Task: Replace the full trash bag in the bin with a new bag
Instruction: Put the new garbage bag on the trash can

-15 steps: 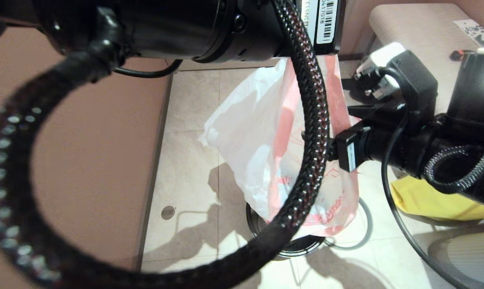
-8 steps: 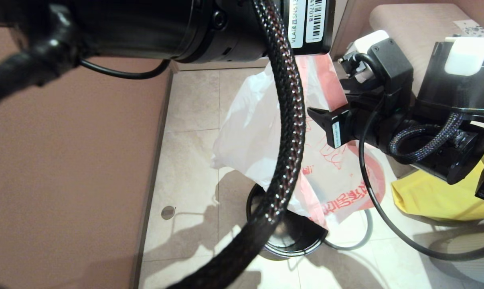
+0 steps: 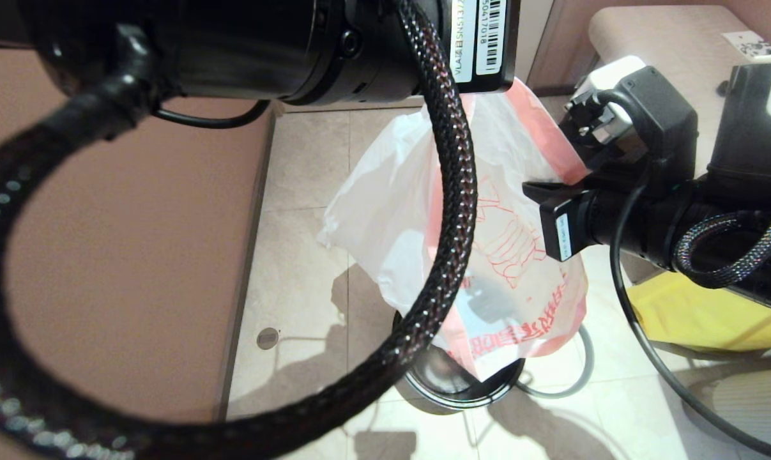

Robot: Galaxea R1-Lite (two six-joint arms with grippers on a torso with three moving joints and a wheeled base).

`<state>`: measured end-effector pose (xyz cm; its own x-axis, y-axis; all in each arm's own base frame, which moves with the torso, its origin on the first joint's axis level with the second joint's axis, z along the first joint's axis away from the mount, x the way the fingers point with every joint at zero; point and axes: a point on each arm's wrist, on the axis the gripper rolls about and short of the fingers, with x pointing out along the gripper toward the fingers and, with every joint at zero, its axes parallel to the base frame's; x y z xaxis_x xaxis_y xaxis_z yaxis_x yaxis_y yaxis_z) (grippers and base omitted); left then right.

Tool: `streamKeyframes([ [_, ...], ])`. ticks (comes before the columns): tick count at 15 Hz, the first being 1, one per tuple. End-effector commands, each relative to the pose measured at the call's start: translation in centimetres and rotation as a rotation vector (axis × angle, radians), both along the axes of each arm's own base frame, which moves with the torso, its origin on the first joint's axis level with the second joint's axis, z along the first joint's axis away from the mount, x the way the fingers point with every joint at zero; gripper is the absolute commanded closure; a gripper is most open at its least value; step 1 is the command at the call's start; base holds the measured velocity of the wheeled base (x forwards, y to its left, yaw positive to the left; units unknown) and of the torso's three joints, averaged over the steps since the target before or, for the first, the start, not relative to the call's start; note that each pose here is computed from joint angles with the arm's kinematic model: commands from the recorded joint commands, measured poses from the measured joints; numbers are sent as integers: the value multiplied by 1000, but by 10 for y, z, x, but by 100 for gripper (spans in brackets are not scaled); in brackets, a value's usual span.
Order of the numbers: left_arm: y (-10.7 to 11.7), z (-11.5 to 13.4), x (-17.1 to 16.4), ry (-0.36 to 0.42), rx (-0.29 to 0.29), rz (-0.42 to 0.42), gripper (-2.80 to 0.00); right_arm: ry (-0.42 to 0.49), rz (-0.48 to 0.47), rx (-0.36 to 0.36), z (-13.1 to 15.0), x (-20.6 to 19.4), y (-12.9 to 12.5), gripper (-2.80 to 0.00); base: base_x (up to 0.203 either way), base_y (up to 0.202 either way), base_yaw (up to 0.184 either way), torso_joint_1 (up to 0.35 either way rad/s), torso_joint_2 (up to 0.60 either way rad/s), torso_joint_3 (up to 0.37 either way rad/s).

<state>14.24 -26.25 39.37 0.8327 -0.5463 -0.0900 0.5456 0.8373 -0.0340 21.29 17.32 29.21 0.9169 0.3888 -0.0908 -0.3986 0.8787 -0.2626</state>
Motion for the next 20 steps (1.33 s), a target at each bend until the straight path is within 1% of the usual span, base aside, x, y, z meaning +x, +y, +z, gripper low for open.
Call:
streamKeyframes([
  [1,0,-2,0,4,8,5,0,-15,9,39,10,-14,-8,0,0,0,0,0,0,0],
  [2,1,-3,0,6,12,5,0,-3,9,37,9,-17,-11,0,0,0,0,0,0,0],
  [3,0,-5,0,9,20,4,-280,10,8,31,8,-21,-14,0,0,0,0,0,0,0],
  [5,1,-4,-2,8,19,-7,-280,46,5,43,6,-26,-18,0,0,0,0,0,0,0],
  [7,6,-3,-5,8,17,-15,-280,62,3,39,6,-29,-21,0,0,0,0,0,0,0],
  [9,29,5,-15,0,-4,-35,-280,83,-4,83,10,-38,-29,0,0,0,0,0,0,0],
  [10,43,4,-18,1,-4,-26,-280,98,-7,101,13,-44,-34,0,0,0,0,0,0,0],
  [12,63,-5,-13,18,17,27,-280,153,-15,142,18,-57,-45,0,0,0,0,0,0,0],
  [13,71,-16,-9,43,42,63,-280,185,-15,176,24,-66,-53,0,0,0,0,0,0,0],
  [15,89,-44,1,114,85,150,-280,263,6,279,41,-81,-65,0,0,0,0,0,0,0],
  [16,100,-58,6,152,102,203,-280,299,31,344,52,-87,-69,0,0,0,0,0,0,0],
  [17,110,-69,9,179,105,249,-280,328,58,404,64,-93,-73,0,0,0,0,0,0,0],
  [18,119,-78,9,191,102,278,-280,344,83,450,76,-99,-78,0,0,0,0,0,0,0],
  [19,126,-88,5,198,101,294,-280,362,107,483,86,-106,-83,0,0,0,0,0,0,0],
  [20,134,-96,0,203,102,304,-280,386,124,494,92,-114,-89,0,0,0,0,0,0,0],
])
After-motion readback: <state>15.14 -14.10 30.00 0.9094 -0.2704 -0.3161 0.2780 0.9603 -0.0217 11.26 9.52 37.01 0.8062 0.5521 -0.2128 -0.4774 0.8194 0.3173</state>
